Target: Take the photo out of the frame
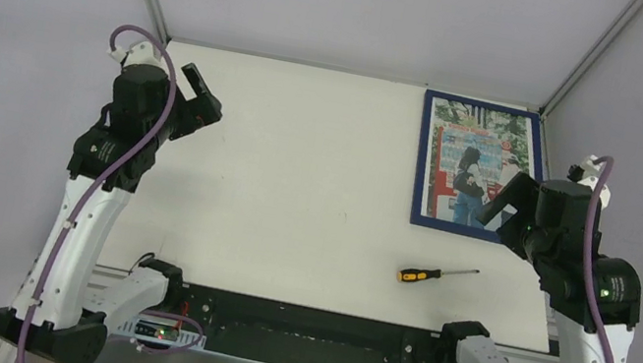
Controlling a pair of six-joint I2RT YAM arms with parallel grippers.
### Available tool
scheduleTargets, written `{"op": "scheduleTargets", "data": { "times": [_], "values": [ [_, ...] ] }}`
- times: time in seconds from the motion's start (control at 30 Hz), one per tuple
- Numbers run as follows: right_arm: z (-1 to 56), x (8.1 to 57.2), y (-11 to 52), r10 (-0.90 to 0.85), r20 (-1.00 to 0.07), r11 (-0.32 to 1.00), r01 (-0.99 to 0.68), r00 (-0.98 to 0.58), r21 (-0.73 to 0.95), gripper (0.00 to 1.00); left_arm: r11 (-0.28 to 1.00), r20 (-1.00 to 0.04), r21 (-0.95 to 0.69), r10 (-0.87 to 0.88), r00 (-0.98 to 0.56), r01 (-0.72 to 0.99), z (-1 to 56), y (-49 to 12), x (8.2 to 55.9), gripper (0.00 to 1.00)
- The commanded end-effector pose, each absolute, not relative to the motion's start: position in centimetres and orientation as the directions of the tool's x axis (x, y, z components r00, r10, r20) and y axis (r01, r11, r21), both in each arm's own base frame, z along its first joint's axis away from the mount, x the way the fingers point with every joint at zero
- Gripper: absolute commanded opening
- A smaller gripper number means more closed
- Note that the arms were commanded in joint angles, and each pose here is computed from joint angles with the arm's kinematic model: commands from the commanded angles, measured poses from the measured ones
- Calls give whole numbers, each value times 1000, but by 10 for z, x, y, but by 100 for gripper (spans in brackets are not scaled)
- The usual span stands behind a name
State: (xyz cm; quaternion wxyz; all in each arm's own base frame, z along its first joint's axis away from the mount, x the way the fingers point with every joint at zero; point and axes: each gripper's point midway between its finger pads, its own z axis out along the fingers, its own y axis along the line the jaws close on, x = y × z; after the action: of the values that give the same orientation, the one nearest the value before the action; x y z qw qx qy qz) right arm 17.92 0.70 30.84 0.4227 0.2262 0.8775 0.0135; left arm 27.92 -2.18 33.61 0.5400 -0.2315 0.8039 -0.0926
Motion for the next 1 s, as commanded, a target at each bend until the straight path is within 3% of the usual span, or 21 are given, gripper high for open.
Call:
{"op": "scheduleTargets", "data": {
  "times": [0.0, 0.33, 0.63, 0.87, 0.97],
  "values": [
    [300, 164, 9, 423, -700, 893, 394, -575, 216, 99, 837, -714, -482, -547, -436, -260, 298, -56, 293, 96],
    [271, 138, 44, 437, -546, 898, 310, -715, 314, 99, 823, -565, -540, -512, -647, -179, 221, -174, 313, 93],
    [274, 107, 41, 479, -534, 874, 322, -697, 364, 99, 799, -492, -597, -292, -820, 75, 162, -347, 336, 93],
    [278, 78, 30, 528, -530, 847, 366, -664, 385, 99, 780, -483, -604, -194, -854, 164, 125, -463, 354, 81],
    [280, 67, 25, 529, -533, 847, 376, -661, 375, 99, 779, -480, -609, -211, -851, 150, 111, -494, 357, 91]
  ]
}}
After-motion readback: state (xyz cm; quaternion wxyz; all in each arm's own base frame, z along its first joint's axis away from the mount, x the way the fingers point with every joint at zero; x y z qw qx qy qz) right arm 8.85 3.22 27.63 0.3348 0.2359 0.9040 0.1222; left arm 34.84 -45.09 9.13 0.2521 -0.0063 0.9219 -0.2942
